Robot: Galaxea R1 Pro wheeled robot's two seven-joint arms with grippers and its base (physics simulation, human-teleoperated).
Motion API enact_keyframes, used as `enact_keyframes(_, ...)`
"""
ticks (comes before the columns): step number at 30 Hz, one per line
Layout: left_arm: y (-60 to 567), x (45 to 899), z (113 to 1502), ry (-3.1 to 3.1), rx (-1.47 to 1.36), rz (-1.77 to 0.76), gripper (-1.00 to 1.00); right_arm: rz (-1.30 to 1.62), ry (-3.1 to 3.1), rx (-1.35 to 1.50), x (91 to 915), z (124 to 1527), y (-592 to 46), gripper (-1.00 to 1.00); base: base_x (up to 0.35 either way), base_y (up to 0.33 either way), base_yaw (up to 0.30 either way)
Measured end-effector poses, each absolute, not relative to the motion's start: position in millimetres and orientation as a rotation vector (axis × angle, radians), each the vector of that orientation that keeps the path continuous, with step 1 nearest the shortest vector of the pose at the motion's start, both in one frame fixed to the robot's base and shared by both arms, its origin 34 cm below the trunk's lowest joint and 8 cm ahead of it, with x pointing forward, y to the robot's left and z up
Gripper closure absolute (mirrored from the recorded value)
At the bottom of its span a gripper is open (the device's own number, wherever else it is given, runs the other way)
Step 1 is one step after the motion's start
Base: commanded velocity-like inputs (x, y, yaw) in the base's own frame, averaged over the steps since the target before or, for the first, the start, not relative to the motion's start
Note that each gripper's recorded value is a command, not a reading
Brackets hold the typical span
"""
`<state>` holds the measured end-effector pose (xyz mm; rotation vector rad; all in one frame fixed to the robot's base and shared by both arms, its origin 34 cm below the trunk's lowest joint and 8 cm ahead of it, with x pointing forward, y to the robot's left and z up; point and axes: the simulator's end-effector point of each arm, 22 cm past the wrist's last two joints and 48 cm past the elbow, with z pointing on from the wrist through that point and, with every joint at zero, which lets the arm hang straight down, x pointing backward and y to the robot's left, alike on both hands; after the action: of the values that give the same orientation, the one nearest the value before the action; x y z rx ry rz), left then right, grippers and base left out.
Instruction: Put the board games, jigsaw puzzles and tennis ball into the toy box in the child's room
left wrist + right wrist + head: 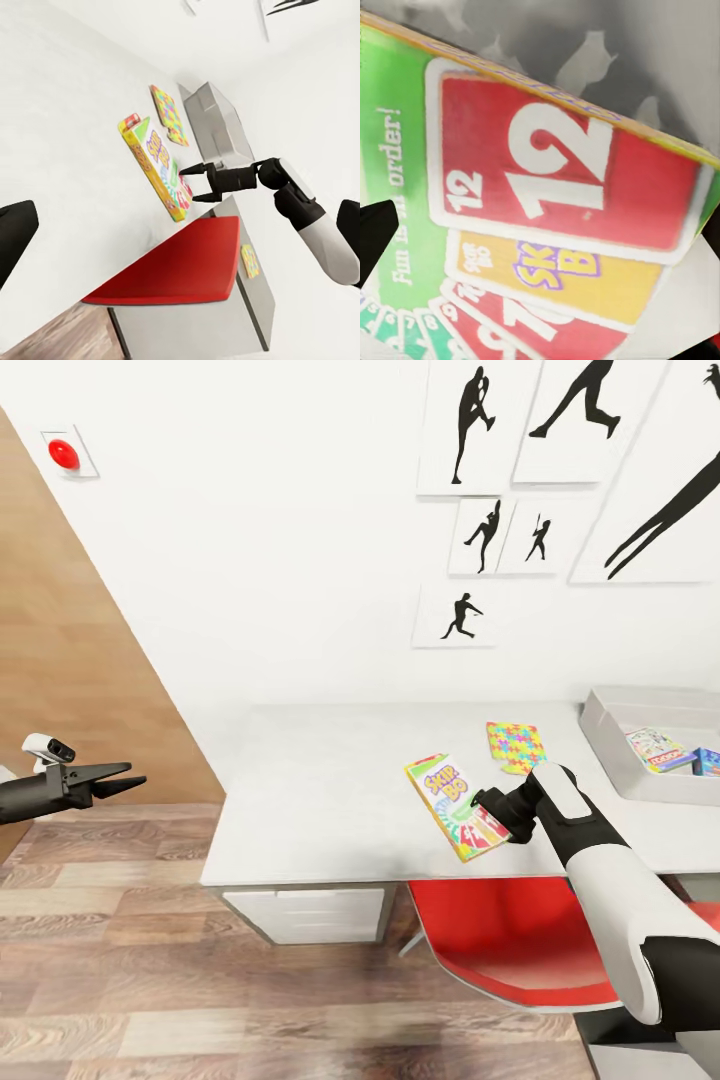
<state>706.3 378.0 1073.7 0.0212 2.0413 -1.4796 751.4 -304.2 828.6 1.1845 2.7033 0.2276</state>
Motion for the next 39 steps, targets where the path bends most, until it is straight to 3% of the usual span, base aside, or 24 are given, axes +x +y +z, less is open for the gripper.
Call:
enact_keyframes(19, 378.1, 706.4, 1073.9, 2.041, 0.02, -1.48, -1.0, 0.23, 2.705, 1.183, 751.4, 828.7, -302.7, -1.0, -0.029, 0.179, 0.0)
enact_keyframes(39, 378.3, 705.9, 1079.1, 2.033, 0.025, -1.478, -1.0, 0.235, 2.7, 1.179, 752.7, 834.3, -302.7, -1.0, -0.036, -0.07, -0.059)
